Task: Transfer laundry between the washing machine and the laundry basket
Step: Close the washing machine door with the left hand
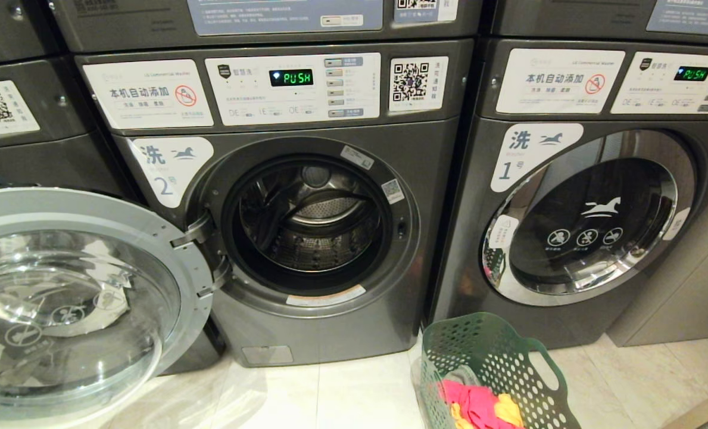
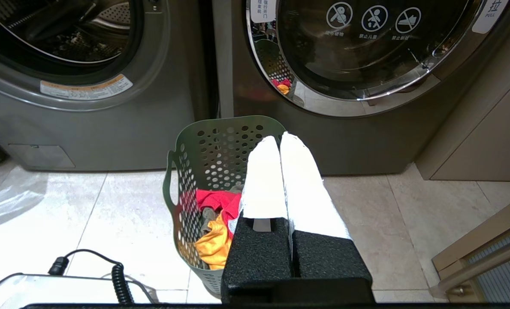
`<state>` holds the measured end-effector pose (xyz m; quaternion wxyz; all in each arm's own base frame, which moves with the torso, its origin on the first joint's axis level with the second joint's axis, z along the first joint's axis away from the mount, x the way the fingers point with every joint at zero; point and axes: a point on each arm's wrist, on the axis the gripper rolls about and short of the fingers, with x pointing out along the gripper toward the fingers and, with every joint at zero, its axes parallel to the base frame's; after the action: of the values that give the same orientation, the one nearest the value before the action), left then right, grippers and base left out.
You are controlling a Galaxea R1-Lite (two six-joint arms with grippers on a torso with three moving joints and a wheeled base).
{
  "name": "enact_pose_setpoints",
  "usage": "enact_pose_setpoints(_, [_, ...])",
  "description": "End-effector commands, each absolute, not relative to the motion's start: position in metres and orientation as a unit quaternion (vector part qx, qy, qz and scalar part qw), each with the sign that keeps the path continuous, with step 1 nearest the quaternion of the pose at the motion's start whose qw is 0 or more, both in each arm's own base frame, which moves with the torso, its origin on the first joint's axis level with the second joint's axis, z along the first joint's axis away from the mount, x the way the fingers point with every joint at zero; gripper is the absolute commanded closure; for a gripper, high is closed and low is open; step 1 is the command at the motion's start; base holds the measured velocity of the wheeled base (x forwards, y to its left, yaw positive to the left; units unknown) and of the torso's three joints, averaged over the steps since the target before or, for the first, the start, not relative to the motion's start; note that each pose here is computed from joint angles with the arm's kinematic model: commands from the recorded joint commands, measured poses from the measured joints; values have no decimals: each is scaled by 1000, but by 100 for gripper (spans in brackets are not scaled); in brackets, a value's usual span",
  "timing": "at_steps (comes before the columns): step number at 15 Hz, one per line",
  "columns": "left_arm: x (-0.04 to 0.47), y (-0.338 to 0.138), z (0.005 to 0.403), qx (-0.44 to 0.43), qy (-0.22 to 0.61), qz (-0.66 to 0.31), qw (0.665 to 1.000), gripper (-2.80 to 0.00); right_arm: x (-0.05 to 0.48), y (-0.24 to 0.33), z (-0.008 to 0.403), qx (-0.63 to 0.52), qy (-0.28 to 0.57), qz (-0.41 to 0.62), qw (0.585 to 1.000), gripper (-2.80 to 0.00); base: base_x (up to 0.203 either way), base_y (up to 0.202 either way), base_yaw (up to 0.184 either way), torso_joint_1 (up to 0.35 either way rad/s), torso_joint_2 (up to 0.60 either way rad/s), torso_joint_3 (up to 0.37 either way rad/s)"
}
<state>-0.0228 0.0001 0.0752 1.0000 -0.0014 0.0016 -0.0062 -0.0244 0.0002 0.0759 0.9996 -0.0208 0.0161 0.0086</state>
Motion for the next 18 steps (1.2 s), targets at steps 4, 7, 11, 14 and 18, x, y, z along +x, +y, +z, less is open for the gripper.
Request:
enact_pose_setpoints(4, [-23, 0, 75, -2, 2, -6, 1000, 0, -24, 0, 76, -24, 16, 9, 1000, 0, 0, 0, 0, 0, 0, 0])
enact_pose_setpoints(7, [-23, 0, 75, -2, 2, -6, 1000, 0, -24, 0, 76, -25, 16, 9, 1000, 0, 0, 0, 0, 0, 0, 0])
enact_pose_setpoints(11, [-23, 0, 75, -2, 2, -6, 1000, 0, -24, 0, 76, -22, 16, 9, 1000, 0, 2, -1, 60, 2, 2, 2])
enact_pose_setpoints(14, [-23, 0, 75, -2, 2, -6, 1000, 0, -24, 0, 76, -21, 15, 9, 1000, 0, 2, -8, 202, 2, -1, 2])
enact_pose_setpoints(18, [-23, 0, 75, -2, 2, -6, 1000, 0, -24, 0, 76, -21, 16, 9, 1000, 0, 2, -7, 156, 2, 2, 4])
